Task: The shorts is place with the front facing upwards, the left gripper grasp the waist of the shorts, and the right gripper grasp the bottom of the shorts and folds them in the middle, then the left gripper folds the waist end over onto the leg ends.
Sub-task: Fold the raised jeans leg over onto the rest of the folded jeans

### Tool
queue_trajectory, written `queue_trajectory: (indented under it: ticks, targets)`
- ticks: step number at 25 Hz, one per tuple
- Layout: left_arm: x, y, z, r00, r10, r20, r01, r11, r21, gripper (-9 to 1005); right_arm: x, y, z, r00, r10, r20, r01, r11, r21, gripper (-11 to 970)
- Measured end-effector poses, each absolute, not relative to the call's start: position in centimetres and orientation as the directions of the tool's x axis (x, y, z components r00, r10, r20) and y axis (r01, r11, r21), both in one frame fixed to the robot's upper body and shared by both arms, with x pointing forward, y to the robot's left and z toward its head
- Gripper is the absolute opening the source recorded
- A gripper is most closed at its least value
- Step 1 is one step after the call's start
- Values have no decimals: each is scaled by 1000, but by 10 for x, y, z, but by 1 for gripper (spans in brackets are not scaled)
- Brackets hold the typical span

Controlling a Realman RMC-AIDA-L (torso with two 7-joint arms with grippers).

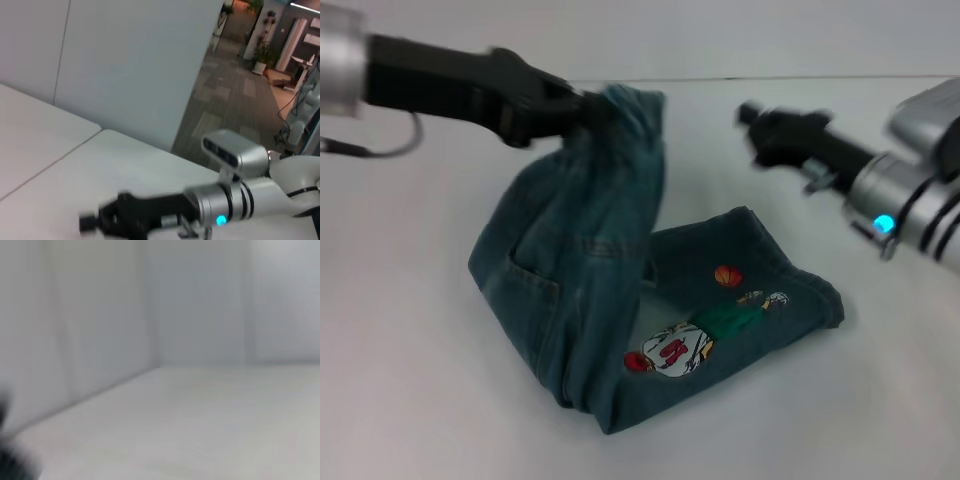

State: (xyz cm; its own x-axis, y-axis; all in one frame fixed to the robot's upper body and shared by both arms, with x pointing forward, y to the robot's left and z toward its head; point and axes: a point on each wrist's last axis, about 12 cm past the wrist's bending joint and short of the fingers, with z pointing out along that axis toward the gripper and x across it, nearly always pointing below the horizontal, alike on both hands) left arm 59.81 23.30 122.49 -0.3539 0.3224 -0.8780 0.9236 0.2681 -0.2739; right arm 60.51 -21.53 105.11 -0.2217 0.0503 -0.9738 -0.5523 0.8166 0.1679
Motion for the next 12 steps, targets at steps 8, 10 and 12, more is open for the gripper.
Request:
queue_trajectory:
  ticks: [8,10,12]
  targets:
    - [599,172,1188,-339,363,-868,934,245,-262,90,612,-260,1064,-140,219,-966,-384,887,257,25]
    - [600,158,1180,-343,370,-863,933,240,-268,96,611,-264,1064,-135,231,-964,-368,891,265,27]
    - [601,142,1171,-347,381,-857,932,239,-271,102,611,-266,1064,-130,240,-962,-361,892,271,29]
